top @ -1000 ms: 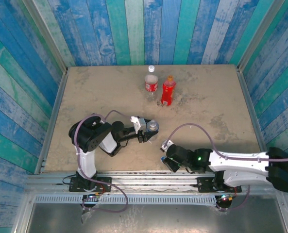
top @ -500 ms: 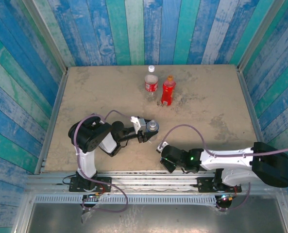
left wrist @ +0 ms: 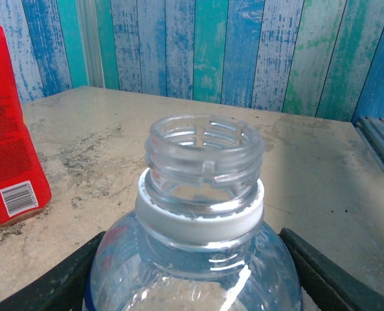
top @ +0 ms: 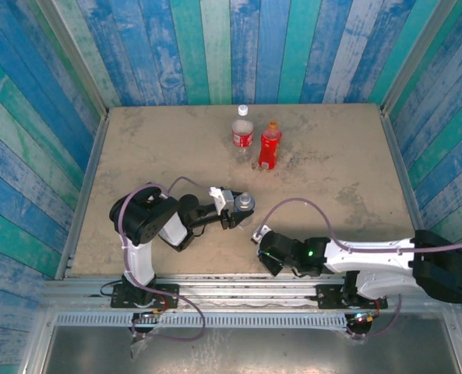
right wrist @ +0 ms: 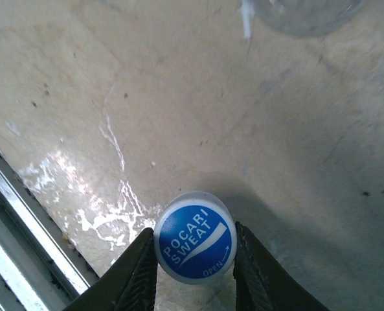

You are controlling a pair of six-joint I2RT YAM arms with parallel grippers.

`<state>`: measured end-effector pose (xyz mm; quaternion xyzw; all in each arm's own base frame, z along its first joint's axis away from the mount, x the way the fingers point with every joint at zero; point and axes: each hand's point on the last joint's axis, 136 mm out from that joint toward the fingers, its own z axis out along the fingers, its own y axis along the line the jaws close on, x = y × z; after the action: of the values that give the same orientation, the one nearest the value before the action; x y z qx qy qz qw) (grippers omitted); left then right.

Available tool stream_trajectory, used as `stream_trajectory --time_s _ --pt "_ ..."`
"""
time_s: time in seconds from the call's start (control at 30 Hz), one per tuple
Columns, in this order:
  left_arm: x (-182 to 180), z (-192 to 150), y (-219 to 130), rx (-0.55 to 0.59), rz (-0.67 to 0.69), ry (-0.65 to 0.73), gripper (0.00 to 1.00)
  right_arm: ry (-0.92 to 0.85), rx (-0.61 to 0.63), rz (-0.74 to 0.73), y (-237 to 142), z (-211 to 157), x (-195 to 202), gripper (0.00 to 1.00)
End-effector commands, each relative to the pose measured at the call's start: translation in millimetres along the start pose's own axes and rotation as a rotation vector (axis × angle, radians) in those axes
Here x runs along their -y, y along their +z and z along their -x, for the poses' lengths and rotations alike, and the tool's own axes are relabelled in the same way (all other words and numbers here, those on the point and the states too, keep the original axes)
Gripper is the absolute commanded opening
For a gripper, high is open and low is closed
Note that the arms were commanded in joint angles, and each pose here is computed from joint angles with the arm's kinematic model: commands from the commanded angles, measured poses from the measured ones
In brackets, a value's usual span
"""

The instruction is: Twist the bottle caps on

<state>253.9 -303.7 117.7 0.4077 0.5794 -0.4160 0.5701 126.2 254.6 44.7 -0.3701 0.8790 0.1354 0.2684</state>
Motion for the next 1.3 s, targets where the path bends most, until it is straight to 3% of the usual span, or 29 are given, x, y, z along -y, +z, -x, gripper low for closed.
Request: stream_trajectory --time_s 0.0,0.37,0.53,0.77,1.27 --pt "2.8 18.0 -2.3 0.040 -0.006 0.047 0.63 -0.003 0.057 -0.047 -20.9 23.7 5.7 0.30" --pt "4.4 13.0 -2.5 0.025 -0.016 0.052 0.64 -0.075 0.233 0.032 -79.8 120.9 9.4 0.33" --pt "5.9 11.3 -3.8 0.025 -0.018 0.065 0.64 -0.078 0.204 0.023 -81.0 154.7 26.5 0.33" --pt "5.4 9.8 -4.2 0.018 -0.016 0.067 0.64 -0.069 0.004 -0.004 -58.7 158.6 48.2 0.34" --pt "7.6 8.5 -2.8 0.016 -0.032 0.067 0.65 -0.010 -0.069 0.069 -36.6 157.2 51.6 0.34"
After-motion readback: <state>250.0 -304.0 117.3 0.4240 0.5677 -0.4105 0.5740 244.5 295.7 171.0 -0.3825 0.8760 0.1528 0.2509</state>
